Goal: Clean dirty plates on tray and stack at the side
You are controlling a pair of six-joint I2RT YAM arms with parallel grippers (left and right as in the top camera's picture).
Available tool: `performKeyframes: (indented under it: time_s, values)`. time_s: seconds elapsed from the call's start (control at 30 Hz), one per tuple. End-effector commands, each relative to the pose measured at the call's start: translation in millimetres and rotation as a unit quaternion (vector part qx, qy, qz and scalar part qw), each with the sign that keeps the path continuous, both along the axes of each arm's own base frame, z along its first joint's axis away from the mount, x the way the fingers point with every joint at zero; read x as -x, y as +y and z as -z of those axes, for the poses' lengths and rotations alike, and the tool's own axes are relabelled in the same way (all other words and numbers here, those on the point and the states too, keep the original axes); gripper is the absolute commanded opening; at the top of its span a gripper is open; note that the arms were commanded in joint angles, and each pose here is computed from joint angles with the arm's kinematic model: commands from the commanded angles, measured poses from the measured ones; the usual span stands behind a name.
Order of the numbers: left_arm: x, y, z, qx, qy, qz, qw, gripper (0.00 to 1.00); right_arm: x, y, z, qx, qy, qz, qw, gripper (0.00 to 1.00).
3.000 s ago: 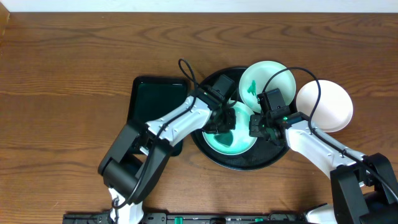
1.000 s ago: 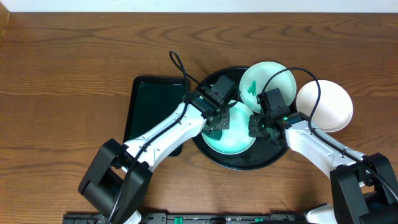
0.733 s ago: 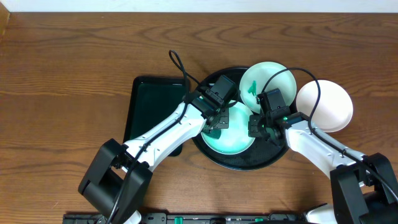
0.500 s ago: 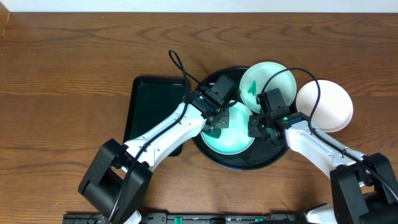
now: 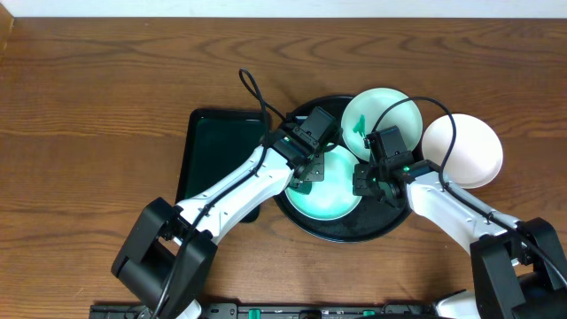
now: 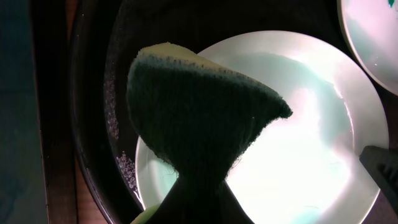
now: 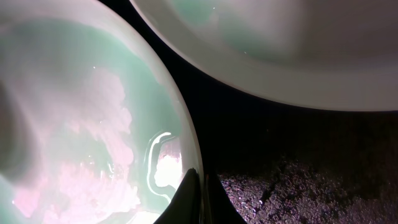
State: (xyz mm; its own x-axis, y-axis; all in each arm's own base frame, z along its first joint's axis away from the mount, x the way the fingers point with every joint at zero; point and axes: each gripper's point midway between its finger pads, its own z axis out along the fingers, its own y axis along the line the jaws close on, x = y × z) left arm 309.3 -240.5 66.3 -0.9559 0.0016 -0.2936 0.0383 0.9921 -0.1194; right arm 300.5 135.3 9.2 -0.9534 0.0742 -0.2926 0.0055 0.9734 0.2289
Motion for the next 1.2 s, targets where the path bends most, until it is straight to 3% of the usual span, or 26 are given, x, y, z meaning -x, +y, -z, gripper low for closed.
performKeyframes:
  time_s: [0.0, 0.8, 1.17]
  values:
    - [-2, 6, 7, -0.015, -0.001, -0.009, 1.000, 0.07, 7, 8, 3, -0.019, 0.013, -0.012, 1.000, 0.01]
    - [-5, 8, 7, -0.022, -0.009, -0.013, 1.000, 0.07, 6, 9, 3, -0.020, 0.012, -0.012, 1.000, 0.01]
    - [-4, 12, 30, -0.016, -0.018, -0.027, 0.999, 0.07, 6, 9, 3, -0.020, 0.012, -0.012, 1.000, 0.01]
